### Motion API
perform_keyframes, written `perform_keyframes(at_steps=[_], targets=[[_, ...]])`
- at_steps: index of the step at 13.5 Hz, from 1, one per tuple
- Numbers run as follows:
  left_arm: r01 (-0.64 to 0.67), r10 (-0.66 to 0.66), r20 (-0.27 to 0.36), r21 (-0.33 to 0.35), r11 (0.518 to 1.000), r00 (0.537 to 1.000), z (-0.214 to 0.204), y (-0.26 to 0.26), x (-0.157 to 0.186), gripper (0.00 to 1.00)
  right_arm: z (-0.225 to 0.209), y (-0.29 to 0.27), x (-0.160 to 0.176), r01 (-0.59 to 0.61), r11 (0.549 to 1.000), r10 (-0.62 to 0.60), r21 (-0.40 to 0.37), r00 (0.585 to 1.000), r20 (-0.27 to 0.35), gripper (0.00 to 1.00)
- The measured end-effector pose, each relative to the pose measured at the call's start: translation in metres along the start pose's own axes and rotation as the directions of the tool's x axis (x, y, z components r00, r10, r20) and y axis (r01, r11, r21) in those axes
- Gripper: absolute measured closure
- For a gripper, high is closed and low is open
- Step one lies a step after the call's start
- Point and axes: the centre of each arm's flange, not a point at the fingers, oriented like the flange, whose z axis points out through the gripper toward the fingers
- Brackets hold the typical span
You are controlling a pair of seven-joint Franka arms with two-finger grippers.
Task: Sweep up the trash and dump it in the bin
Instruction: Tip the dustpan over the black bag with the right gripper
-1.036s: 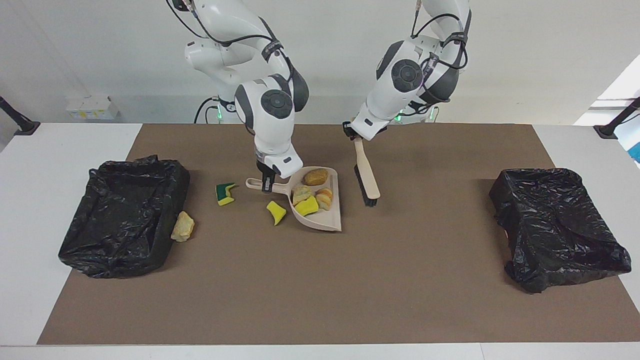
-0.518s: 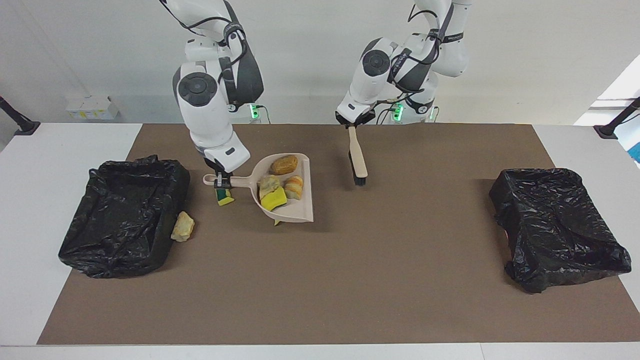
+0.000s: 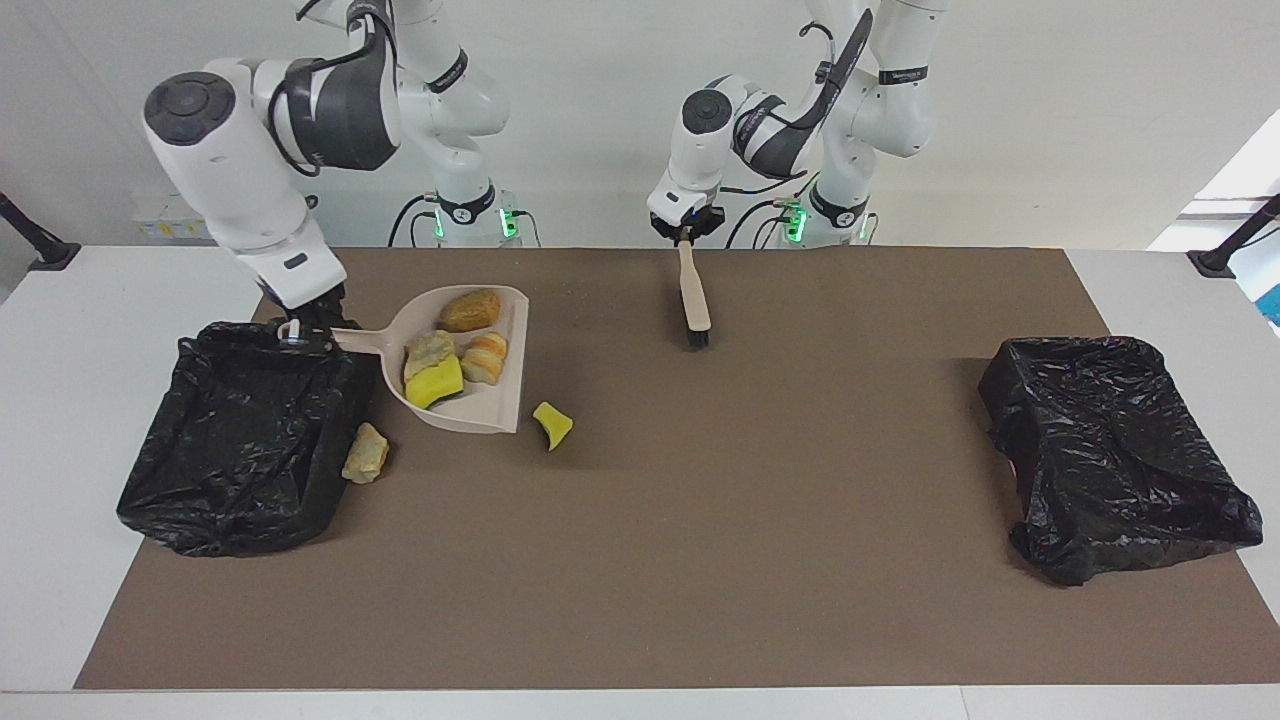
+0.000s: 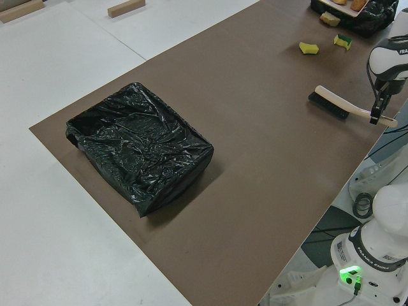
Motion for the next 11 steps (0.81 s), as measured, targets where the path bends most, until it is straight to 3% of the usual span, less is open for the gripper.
perform_keyframes(at_steps=[3, 8, 9, 11], targets=[[-0.035, 0.035, 0.004, 0.004, 0.999, 0.999, 0.002, 0.000, 0.000, 0.74, 0.007, -0.007, -0.077, 0.017, 1.000, -0.018, 0.017, 0.998, 0.060, 0.69], [-0.038, 0.037, 0.043, 0.010, 0.999, 0.998, 0.006, -0.001, 0.000, 0.74, 0.002, -0.007, -0.147, 0.012, 0.997, 0.003, -0.072, 0.979, 0.202, 0.69], [-0.034, 0.033, 0.060, 0.015, 0.999, 0.998, 0.004, 0.000, 0.000, 0.68, 0.000, -0.008, -0.158, 0.006, 0.996, 0.013, -0.085, 0.973, 0.232, 0.69], [-0.028, 0.027, 0.071, 0.007, 1.000, 0.997, -0.007, 0.005, 0.010, 0.44, -0.005, -0.008, -0.173, 0.012, 0.995, 0.021, -0.103, 0.946, 0.323, 0.69]])
